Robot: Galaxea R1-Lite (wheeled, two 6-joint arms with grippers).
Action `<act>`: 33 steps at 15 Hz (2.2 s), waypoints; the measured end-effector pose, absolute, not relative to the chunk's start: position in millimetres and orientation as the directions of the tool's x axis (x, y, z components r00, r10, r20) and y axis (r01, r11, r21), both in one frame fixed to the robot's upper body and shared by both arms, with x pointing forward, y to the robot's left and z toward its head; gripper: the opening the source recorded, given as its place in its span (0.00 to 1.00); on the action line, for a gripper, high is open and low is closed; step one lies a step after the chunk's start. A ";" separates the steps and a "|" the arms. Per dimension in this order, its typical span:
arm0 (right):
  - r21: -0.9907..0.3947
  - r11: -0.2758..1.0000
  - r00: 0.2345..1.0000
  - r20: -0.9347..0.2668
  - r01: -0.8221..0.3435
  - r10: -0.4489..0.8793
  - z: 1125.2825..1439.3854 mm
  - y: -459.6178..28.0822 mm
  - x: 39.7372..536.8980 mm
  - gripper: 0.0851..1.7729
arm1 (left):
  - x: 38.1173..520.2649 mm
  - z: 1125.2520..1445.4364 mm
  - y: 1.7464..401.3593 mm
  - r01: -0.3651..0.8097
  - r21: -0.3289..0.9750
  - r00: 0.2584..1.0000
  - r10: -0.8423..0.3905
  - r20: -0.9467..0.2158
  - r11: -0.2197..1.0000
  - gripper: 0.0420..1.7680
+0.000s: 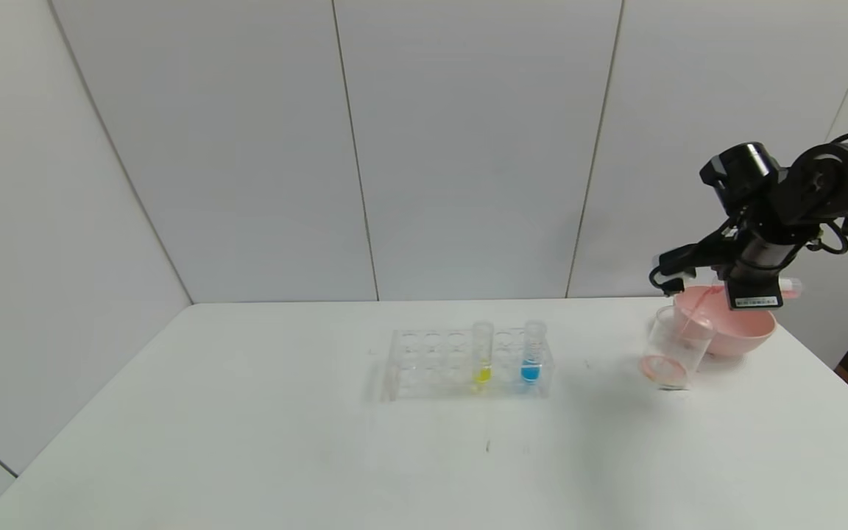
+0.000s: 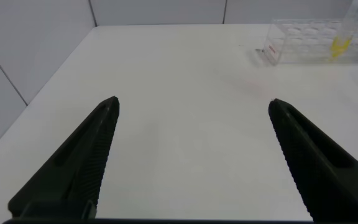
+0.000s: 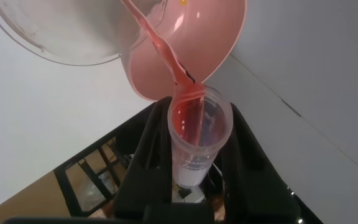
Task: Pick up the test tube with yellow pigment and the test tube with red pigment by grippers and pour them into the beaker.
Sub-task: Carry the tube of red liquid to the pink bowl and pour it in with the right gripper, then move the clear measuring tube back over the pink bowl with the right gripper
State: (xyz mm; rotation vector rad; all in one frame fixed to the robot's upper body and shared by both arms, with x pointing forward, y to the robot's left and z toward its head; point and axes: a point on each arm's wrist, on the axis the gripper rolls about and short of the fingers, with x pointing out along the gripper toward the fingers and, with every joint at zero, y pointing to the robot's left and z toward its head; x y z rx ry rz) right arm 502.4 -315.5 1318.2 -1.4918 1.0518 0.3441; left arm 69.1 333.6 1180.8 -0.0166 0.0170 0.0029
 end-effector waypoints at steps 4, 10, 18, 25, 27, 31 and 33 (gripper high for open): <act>-0.639 0.107 0.536 -0.715 -0.762 -0.448 1314.8 -307.7 503.8 0.25 | 69.1 1180.8 333.6 -0.003 -0.017 1.000 0.003 -0.017 1.000 0.97; -0.655 0.061 0.531 -0.660 -0.753 -0.531 1314.2 -291.0 502.6 0.25 | 69.1 1180.8 333.6 -0.003 -0.016 1.000 0.003 -0.017 1.000 0.97; -0.649 0.012 0.534 -0.636 -0.761 -0.557 1315.2 -271.0 496.6 0.25 | 69.1 1180.8 333.6 -0.003 -0.017 1.000 0.003 -0.017 1.000 0.97; -0.672 0.028 0.543 -0.622 -0.740 -0.564 1318.0 -275.2 498.3 0.25 | 69.1 1180.8 333.6 -0.003 -0.016 1.000 0.003 -0.017 1.000 0.97; -0.676 0.050 0.573 -0.659 -0.735 -0.487 1321.7 -276.7 498.1 0.25 | 69.1 1180.8 333.6 -0.003 -0.017 1.000 0.003 -0.017 1.000 0.97; -0.718 0.182 0.668 -0.693 -0.672 -0.271 1342.2 -291.4 496.1 0.25 | 69.1 1180.8 333.6 -0.003 -0.017 1.000 0.003 -0.017 1.000 0.97; -0.742 0.327 0.717 -0.662 -0.585 -0.218 1351.1 -294.1 496.9 0.25 | 69.1 1180.8 333.6 -0.003 -0.016 1.000 0.003 -0.017 1.000 0.97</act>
